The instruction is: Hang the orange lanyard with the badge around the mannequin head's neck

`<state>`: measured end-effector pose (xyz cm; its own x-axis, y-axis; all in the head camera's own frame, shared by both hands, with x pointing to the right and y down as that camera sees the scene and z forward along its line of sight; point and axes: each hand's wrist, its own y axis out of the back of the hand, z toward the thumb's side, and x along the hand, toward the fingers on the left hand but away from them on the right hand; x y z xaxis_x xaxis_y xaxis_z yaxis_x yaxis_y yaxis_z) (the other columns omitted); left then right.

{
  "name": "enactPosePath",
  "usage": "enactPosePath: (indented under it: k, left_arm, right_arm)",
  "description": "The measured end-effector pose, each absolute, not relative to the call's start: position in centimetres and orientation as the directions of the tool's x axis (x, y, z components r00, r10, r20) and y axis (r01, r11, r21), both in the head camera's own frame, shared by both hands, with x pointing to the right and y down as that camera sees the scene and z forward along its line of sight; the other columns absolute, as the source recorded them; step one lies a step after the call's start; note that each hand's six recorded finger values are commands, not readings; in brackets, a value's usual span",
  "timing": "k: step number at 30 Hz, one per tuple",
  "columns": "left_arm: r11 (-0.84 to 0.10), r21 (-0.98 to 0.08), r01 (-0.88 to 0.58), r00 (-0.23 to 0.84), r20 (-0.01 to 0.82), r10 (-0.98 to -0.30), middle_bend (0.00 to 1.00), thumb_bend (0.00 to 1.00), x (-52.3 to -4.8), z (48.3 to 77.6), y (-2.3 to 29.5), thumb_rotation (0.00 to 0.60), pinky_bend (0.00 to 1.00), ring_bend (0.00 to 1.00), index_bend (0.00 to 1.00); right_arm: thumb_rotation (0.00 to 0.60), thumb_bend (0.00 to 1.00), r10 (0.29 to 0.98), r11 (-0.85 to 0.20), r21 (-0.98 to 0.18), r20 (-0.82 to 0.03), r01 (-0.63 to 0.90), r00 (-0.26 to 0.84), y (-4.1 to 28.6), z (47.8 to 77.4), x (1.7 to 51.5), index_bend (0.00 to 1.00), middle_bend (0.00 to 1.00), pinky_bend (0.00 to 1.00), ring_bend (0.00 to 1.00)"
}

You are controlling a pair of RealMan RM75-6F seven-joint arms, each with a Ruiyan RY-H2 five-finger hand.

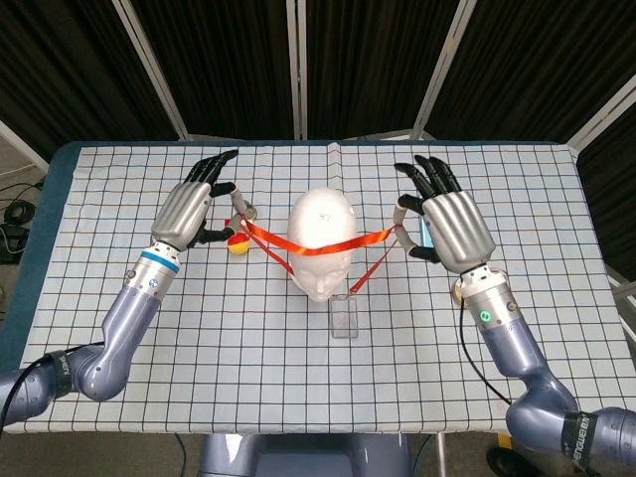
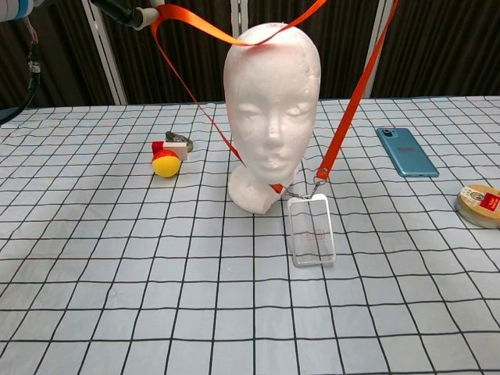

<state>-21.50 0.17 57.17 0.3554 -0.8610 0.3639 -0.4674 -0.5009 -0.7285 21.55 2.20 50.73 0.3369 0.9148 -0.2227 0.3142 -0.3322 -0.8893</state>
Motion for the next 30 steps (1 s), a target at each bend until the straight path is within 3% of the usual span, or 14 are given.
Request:
enactPosePath:
  k: [11,14,15,17,19,22,24,26,30]
  left_arm:
    - [-0.511,-0.716,-0.475,0.265,0.438,-0.859,0.00,0.48,-21.5,59.7,-3.1,0.600,0.00,0.00,0.71]
    - [-0.517,-0.717,-0.468,0.248,0.455,-0.855,0.00,0.47,-21.7,60.7,-3.7,0.600,0.00,0.00,0.62]
    - [-0.519,-0.717,-0.465,0.244,0.461,-0.854,0.00,0.46,-21.7,61.1,-3.8,0.600,0.00,0.00,0.54]
    - [-0.530,-0.713,-0.459,0.236,0.477,-0.847,0.00,0.40,-21.8,62.0,-4.1,0.600,0.00,0.00,0.26]
    - [-0.543,-0.706,-0.455,0.232,0.495,-0.837,0.00,0.27,-21.8,62.9,-4.1,0.600,0.00,0.00,0.03]
    - [-0.559,-0.692,-0.457,0.224,0.519,-0.825,0.00,0.12,-21.9,64.2,-4.2,0.600,0.00,0.00,0.00]
    - [-0.566,-0.685,-0.459,0.218,0.531,-0.819,0.00,0.06,-21.9,64.9,-4.2,0.600,0.00,0.00,0.00]
    - [-0.571,-0.681,-0.458,0.208,0.543,-0.814,0.00,0.01,-22.1,65.7,-4.3,0.600,0.00,0.00,0.00]
    - [-0.573,-0.672,-0.469,0.197,0.552,-0.810,0.00,0.00,-22.4,66.7,-4.4,0.600,0.00,0.00,0.00]
  right_arm:
    - [0.600,0.48,0.933,-0.356,-0.856,-0.304,0.374,0.192,-3.8,52.8,23.5,0.75,0.13,0.00,0.00]
    - [0.600,0.48,0.929,-0.369,-0.856,-0.328,0.362,0.172,-4.9,54.0,23.8,0.73,0.13,0.00,0.00]
    - [0.600,0.47,0.927,-0.375,-0.855,-0.338,0.357,0.164,-5.2,54.6,23.9,0.71,0.13,0.00,0.00]
    - [0.600,0.42,0.922,-0.386,-0.854,-0.355,0.348,0.154,-5.5,55.7,24.0,0.61,0.13,0.00,0.00]
    - [0.600,0.26,0.916,-0.402,-0.853,-0.376,0.332,0.143,-5.6,57.0,24.1,0.42,0.10,0.00,0.00]
    - [0.600,0.11,0.907,-0.420,-0.856,-0.400,0.301,0.127,-5.7,58.9,24.4,0.20,0.03,0.00,0.00]
    - [0.600,0.08,0.903,-0.428,-0.860,-0.413,0.277,0.116,-5.7,60.2,24.6,0.11,0.01,0.00,0.00]
    - [0.600,0.08,0.901,-0.434,-0.863,-0.421,0.258,0.107,-5.7,61.3,24.7,0.06,0.00,0.00,0.00]
    - [0.600,0.08,0.900,-0.436,-0.873,-0.426,0.218,0.096,-5.7,62.9,24.9,0.05,0.00,0.00,0.00]
